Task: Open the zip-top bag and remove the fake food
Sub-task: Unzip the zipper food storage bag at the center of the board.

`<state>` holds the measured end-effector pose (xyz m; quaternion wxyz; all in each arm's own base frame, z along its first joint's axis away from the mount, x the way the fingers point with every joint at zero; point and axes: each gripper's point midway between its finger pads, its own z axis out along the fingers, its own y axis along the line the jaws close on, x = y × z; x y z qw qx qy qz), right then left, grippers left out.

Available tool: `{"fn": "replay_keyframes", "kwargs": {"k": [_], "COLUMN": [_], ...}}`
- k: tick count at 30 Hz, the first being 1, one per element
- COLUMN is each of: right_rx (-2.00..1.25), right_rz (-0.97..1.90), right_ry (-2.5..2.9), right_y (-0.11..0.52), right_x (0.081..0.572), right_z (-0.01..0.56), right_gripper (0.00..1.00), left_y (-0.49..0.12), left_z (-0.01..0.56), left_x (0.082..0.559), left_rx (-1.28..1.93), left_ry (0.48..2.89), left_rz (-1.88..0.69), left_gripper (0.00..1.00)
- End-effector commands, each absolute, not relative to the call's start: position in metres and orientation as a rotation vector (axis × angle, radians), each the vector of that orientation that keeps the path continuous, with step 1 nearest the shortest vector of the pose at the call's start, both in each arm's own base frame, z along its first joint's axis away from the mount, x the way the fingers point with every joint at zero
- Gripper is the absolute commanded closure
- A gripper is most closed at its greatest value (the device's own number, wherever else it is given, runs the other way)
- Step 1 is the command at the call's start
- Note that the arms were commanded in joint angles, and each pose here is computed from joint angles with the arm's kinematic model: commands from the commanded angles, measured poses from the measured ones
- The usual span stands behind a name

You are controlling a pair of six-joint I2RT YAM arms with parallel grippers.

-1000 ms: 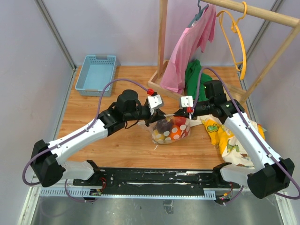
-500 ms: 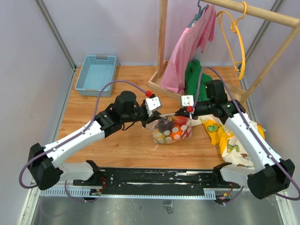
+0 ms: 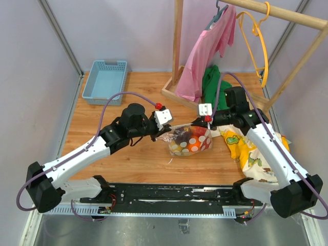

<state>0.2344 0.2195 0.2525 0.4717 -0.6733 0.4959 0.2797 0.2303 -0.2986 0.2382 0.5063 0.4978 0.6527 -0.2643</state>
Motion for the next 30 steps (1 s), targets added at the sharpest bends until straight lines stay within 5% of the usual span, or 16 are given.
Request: {"fn": "replay_keyframes", "kwargs": {"k": [1,30], "right_rx": [-1.623,-1.635], "right_rz": [0.636,0.596], "right_ry": [1.158,1.162], "right_y": [0.216,0.207], "right_x": [0.238,0.239], "right_z": [0.278,0.274], "right_gripper": [1.0,0.99], "left_y": [-0.282,-0.248], "left_z": [0.228,0.205], "left_x": [0.231,0.228], "left_rx": [1.2,1.176], "left_ry": [1.615,1.699], "left_rz": [-0.571,-0.471], "left_gripper": [1.0,1.0]}}
